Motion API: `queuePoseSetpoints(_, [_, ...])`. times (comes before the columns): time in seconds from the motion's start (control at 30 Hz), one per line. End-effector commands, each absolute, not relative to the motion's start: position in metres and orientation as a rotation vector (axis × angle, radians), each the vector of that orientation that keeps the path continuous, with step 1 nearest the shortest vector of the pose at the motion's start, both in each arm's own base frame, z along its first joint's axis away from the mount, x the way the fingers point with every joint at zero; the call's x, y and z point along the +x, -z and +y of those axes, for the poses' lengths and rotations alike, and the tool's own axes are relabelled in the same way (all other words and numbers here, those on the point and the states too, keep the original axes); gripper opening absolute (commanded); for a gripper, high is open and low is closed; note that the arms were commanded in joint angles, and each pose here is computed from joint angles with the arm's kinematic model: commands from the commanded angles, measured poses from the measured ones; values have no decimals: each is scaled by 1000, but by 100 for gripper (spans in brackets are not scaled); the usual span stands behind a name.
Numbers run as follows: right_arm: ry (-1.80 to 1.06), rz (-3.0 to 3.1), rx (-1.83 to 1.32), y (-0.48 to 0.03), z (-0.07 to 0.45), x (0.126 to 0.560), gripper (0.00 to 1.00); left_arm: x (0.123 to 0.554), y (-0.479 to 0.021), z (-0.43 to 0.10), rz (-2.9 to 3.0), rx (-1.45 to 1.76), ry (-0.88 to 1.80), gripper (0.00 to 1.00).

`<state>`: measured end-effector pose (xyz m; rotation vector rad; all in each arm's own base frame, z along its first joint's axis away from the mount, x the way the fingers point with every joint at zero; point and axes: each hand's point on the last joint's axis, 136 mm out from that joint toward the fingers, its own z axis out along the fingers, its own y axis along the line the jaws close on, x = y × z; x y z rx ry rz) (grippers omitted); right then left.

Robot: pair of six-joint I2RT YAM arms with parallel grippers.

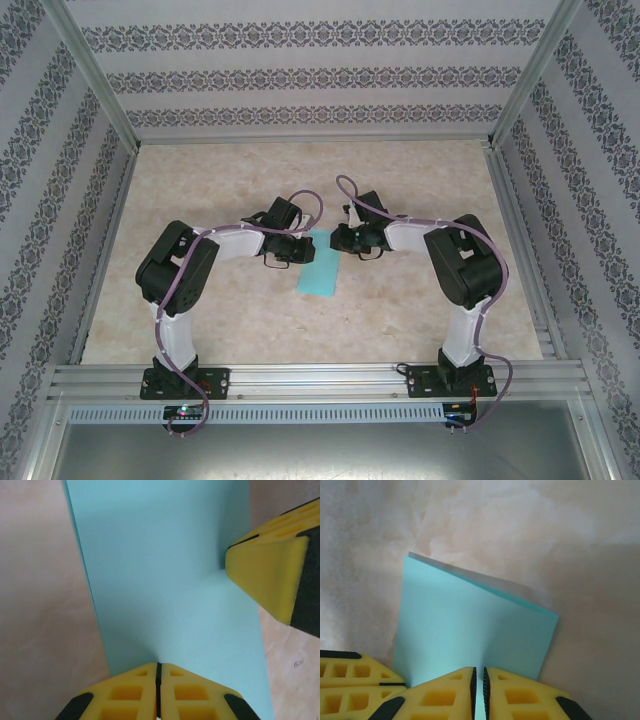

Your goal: Fold a paper plane with a square sheet of paper (pick it up from the middle)

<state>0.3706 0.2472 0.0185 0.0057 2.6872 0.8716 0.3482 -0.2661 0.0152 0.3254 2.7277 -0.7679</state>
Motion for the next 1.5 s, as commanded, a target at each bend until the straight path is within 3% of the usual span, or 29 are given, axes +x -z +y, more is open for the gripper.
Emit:
queuePoseSetpoints(0.0, [-691, 2674, 33, -9, 217, 385, 18, 292, 55, -202, 3062, 263, 437, 11])
queuePoseSetpoints(0.33, [-678, 2624, 80, -26, 192, 395, 21, 292, 54, -202, 3062, 263, 439, 11])
queuePoseSetpoints(0.73, [-884, 2625, 62, -40, 222, 357, 32, 293, 55, -206, 3063, 257, 470, 11])
queuePoseSetpoints(1.47, [-785, 2682, 22, -17, 240, 382, 37, 291, 55, -204, 3064, 274, 455, 11])
